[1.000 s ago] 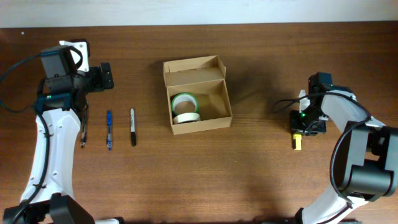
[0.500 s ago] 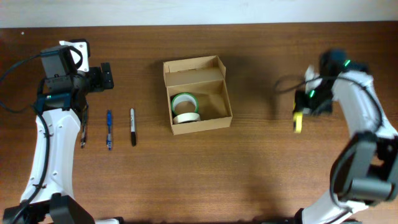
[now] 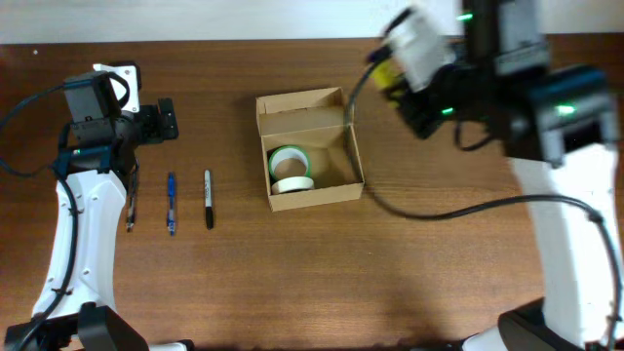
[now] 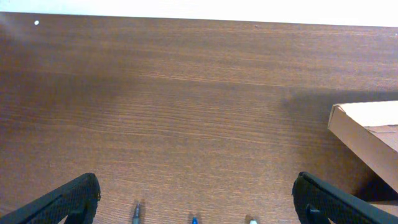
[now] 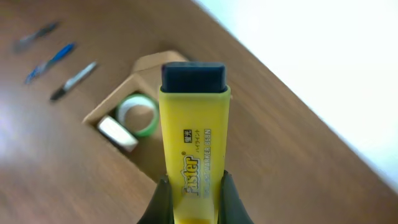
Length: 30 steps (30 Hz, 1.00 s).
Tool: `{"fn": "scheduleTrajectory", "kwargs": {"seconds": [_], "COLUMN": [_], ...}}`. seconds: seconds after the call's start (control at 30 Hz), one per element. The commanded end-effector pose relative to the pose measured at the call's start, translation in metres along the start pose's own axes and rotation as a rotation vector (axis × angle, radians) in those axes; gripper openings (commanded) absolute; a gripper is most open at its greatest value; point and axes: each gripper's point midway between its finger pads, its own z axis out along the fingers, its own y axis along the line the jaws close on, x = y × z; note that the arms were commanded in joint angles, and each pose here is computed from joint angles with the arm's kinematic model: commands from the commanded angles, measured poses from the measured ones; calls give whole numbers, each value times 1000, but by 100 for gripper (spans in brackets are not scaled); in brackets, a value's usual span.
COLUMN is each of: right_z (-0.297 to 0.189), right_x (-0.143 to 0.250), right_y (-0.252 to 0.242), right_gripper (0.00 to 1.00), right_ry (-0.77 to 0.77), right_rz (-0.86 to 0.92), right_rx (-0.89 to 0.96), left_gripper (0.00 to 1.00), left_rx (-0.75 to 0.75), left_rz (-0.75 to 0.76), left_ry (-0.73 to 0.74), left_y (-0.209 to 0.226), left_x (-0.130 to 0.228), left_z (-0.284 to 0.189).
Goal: Pack container
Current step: 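Grasp the yellow highlighter and lift it toward the box, then place the highlighter in the box and retract the right arm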
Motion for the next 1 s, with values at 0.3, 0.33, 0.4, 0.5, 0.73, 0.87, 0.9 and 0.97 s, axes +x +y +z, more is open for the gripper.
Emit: {"fn": "scheduleTrajectory", "kwargs": {"seconds": [0.3,0.33,0.4,0.5,0.73,0.87,0.9,0.97], "right_z": [173,184,206,230,266,268,268,267], "right_x": [50,57,72,91,122,125,125,126], "right_y": [80,82,85,90,90,91,91,90], "right_gripper": [4,4,4,4,4,4,4,4], "right_ry": [286,310,360,410,508,516,516,528], "right_rz": [-547,-545,-538,-550,-569,-567,-568,-561], "right_rx": [-367,-383,-411,-459,-477,-483,-482,-476], "left_gripper": [99,99,99,99,99,99,99,99], "left_rx": [6,6,6,6,6,6,6,6], "left_rz": [-12,-12,-11,-11,-12,-12,-12,-12], "left_ry": [-14,-14,-14,-14,-14,-14,-14,-14], "left_y": [1,1,1,1,1,1,1,1], "left_x": [-7,-7,-7,-7,-7,-7,-7,-7], "left_z": [-1,-1,-1,-1,-1,-1,-1,-1]}}
